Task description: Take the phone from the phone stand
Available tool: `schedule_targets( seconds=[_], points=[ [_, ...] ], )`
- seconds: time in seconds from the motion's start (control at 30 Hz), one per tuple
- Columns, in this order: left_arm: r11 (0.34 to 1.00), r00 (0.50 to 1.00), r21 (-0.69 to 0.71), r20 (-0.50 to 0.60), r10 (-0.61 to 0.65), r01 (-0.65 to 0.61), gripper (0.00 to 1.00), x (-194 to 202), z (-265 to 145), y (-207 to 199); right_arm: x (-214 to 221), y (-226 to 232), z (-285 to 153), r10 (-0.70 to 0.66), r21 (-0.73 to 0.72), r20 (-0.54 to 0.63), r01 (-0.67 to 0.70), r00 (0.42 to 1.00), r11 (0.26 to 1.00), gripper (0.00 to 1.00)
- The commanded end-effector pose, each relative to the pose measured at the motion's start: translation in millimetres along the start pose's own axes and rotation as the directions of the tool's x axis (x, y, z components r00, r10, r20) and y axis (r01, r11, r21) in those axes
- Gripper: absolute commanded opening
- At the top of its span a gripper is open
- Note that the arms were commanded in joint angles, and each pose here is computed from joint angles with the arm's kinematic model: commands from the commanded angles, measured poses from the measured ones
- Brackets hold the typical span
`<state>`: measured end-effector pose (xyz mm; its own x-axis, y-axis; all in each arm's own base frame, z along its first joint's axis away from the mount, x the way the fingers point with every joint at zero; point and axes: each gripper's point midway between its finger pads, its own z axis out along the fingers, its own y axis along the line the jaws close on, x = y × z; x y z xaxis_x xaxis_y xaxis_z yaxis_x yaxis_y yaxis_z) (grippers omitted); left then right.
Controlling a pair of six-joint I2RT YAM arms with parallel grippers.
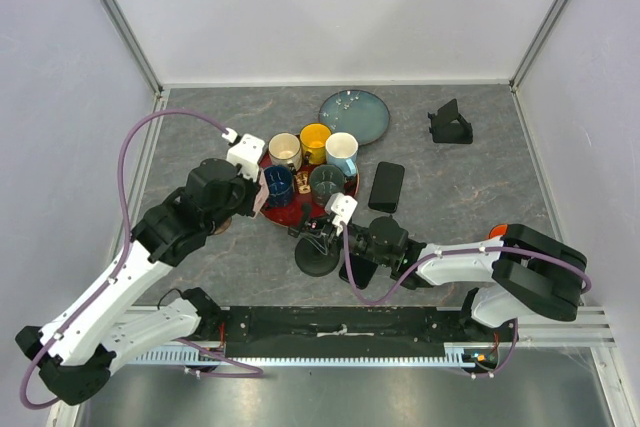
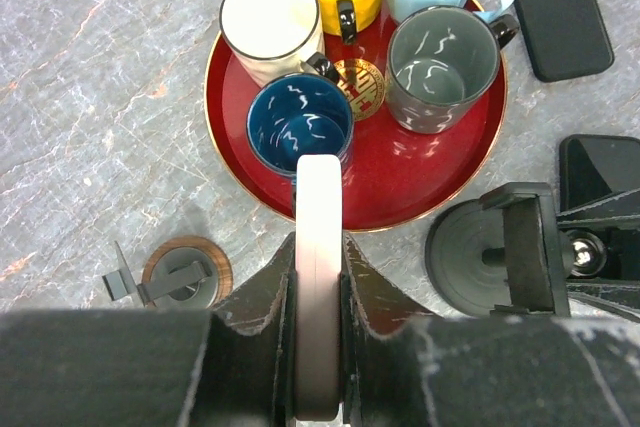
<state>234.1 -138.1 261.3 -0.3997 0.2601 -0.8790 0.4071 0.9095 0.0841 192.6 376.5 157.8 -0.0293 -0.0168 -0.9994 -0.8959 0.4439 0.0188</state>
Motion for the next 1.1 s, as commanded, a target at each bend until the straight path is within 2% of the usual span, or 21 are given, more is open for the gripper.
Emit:
schedule_targets(
  seconds=[0.0,0.27,0.53,0.83,1.07],
  points=[
    [1.000,0.996,-0.004,0.080,0.030,-0.029,0.02,-19,0,4,53,-1,-16,0.006,0.008,-0.179,-0.005,0.984,1.000,0.00],
    [0.997,0.999,-0.066,0.036,-0.041,0.043,0.02,-12,-4,13,40,3,-13,0.026,-0.005,-0.157,-0.027,0.987,1.000,0.00],
    [0.980,0.991,-0.176,-0.079,-0.104,0.088,0.02,13,-3,26,16,7,-8,0.049,-0.020,-0.108,-0.051,0.993,0.998,0.00],
    [0.983,0.984,-0.165,-0.140,-0.109,0.085,0.02,29,7,18,-13,12,-7,0.072,-0.043,-0.048,-0.074,0.996,0.996,0.00],
    [0.988,0.971,-0.144,-0.223,-0.083,0.052,0.02,50,19,8,-57,15,-16,0.080,-0.061,0.028,-0.079,0.996,0.995,0.00]
  ],
)
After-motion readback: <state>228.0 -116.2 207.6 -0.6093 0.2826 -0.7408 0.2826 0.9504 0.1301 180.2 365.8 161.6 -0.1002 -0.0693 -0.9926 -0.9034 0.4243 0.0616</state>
